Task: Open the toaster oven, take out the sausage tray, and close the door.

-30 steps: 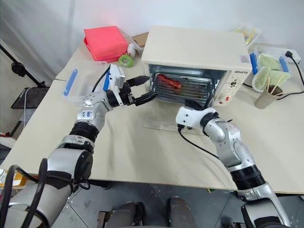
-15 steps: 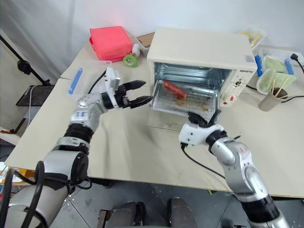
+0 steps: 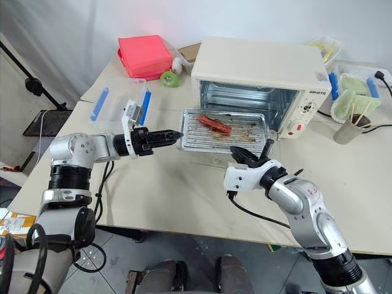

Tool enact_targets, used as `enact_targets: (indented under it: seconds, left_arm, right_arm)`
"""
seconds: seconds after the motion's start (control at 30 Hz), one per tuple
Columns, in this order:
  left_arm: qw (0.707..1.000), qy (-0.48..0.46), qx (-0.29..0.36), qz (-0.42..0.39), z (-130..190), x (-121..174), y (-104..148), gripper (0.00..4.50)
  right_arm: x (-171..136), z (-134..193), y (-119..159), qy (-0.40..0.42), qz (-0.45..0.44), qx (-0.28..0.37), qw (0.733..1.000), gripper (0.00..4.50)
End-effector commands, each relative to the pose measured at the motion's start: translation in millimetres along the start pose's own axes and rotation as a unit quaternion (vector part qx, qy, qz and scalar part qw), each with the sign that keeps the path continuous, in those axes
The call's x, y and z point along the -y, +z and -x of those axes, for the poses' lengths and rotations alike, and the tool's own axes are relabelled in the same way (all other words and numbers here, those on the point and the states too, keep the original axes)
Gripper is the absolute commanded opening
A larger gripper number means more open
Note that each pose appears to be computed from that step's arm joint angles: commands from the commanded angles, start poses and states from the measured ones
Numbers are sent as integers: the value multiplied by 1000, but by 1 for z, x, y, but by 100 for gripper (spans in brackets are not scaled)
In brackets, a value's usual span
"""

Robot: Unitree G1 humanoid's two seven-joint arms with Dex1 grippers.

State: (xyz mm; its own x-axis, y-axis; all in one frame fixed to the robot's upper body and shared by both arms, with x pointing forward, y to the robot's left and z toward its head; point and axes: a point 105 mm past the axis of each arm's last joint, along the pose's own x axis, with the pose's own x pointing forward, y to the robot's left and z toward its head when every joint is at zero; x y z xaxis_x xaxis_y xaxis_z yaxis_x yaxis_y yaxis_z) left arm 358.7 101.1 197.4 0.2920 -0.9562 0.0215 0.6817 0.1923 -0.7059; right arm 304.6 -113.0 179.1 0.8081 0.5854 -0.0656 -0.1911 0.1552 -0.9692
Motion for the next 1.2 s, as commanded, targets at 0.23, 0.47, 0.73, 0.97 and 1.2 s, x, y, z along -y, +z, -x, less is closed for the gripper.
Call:
enact_targets:
  seconds: [0.23,0.47,0.73,0.97,1.2]
  left_arm:
    - [999,-11,24,28,-6,10,-8,336]
    - [998,-9,20,63,-9,6,-22,123]
    - [994,-6,16,112,-7,8,-28,4]
    - [982,-11,52,182,11,1,-24,0]
    - [969,-11,87,229,47,-3,-15,0]
  right_arm:
    - [8,-3,16,-3,17,48,999,0]
    - [9,-5,16,-3,18,54,998,0]
    - [12,-2,14,-9,-26,62,998,0]
    - [6,10,7,25,-41,70,996,198]
    - [13,42,-32,1,-147,31,989,221]
